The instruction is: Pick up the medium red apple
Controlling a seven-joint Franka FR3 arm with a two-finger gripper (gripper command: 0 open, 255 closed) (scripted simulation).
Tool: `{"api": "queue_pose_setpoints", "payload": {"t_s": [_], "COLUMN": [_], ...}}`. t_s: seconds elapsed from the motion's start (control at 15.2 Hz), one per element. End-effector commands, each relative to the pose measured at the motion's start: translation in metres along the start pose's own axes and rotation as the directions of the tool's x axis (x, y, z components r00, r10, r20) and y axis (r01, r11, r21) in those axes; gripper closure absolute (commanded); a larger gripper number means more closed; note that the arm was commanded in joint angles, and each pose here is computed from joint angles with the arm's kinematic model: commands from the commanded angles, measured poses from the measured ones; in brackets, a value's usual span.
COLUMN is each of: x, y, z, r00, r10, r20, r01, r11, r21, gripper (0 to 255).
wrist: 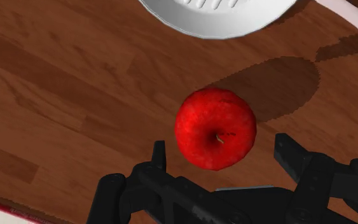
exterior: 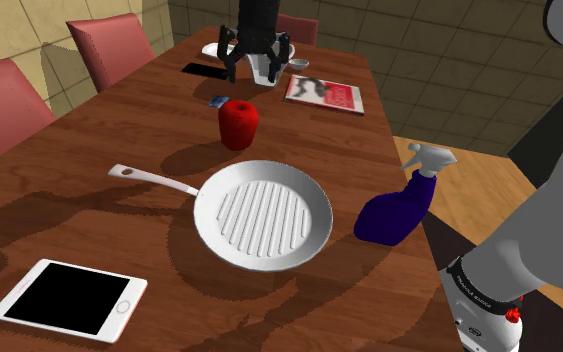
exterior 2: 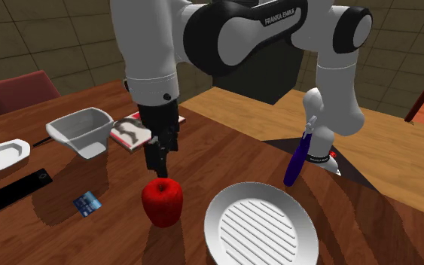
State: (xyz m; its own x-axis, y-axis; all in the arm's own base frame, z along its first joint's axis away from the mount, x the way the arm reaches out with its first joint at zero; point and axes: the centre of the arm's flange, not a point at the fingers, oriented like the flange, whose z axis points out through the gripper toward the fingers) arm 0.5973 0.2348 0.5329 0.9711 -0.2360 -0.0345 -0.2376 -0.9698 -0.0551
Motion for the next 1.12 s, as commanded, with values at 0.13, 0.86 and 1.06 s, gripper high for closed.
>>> {"api": "queue_pose_setpoints", "payload": {"t_s": [0.13,0.86,1.06], "x": [0.023,0.025,0.025], "y": [-0.019,-0.018,-0.018], "z": [0.018,0.053,0.053], "r00": [0.999,0.999,0.999], "r10": [0.031,0.031,0.031], "r20": [0.009,0.009,0.009], "r01": [-0.031,-0.031,-0.031], "r11": [0.999,1.0,1.0], "r21": [-0.005,-0.005,-0.005], "gripper": [0,255,255]}}
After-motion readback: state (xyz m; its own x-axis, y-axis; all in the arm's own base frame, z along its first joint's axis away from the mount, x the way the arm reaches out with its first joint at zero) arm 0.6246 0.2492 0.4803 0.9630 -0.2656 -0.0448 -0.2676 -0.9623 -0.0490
